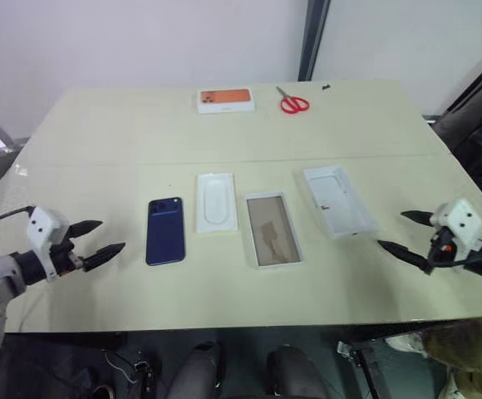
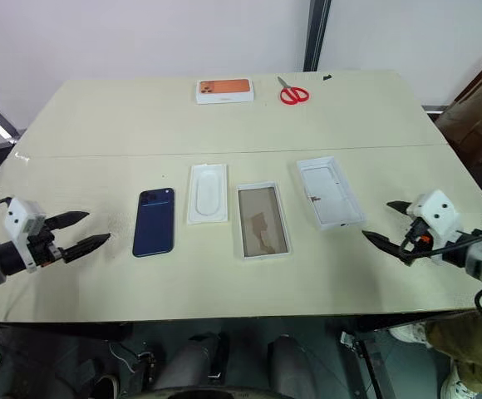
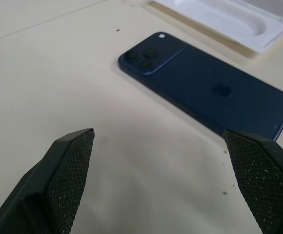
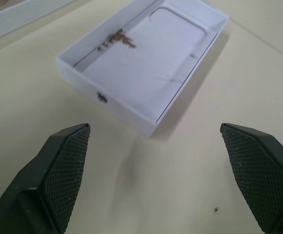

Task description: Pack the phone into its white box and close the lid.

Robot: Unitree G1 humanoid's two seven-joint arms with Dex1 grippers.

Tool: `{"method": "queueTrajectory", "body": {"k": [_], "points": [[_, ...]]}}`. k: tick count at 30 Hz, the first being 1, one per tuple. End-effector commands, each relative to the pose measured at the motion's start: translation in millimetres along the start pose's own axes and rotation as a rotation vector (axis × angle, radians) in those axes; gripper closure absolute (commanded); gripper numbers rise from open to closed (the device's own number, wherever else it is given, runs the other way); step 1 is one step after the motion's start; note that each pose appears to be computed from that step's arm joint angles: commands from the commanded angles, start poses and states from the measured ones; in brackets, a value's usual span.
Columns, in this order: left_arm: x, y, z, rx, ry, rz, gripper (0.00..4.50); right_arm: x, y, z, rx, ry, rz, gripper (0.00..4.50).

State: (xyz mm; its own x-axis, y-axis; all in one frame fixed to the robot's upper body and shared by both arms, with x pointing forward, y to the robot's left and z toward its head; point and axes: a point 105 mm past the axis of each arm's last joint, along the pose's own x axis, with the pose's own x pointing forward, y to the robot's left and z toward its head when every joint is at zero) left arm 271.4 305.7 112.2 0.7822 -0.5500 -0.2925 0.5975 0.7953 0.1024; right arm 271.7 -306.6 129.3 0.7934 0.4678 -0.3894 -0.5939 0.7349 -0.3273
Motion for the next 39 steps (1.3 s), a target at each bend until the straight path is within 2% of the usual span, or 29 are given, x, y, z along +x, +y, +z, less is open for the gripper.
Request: {"method": "queueTrajectory", "body": {"k": [1,9,18,25,28,32,35,38,39], "points": [[-6.0,7.6,17.5,0.047,-0.054,0.026,0.04,-2.5,-2.3,11.6,-0.027,-0.045,-0.022,0.03],[10.7,0.7,27.5,0.042,-0.066,-0.020,0.04,10.0,-2.0,24.7,-0.055,-0.074,-0.007,0.03],[18.8,-2.2,25.9,0.067,-0.032,-0.006,0.04,17.4,0.1,29.2,-0.062,-0.086,-0.003,0.03],[37.9,-14.6,41.9,0.031,-0.075,-0.019,0.04,26.2,6.1,38.5,-0.099,-0.102,0.029,0.03],[45.1,-15.8,45.4,0.048,-0.061,-0.003,0.04,30.7,7.0,48.5,-0.120,-0.123,0.039,0.03],[63.3,-24.4,51.6,-0.017,-0.045,-0.028,0.04,41.8,17.0,73.0,-0.187,-0.169,0.087,0.03],[86.4,-31.8,55.5,-0.140,-0.031,-0.024,0.04,52.9,28.6,91.9,-0.226,-0.212,0.132,0.03],[114.2,-45.6,64.6,-0.148,-0.020,-0.022,0.04,67.3,45.0,111.1,-0.320,-0.243,0.193,0.03],[121.6,-47.3,69.9,-0.205,-0.038,-0.021,0.04,70.8,49.4,118.6,-0.330,-0.263,0.212,0.03]]}}
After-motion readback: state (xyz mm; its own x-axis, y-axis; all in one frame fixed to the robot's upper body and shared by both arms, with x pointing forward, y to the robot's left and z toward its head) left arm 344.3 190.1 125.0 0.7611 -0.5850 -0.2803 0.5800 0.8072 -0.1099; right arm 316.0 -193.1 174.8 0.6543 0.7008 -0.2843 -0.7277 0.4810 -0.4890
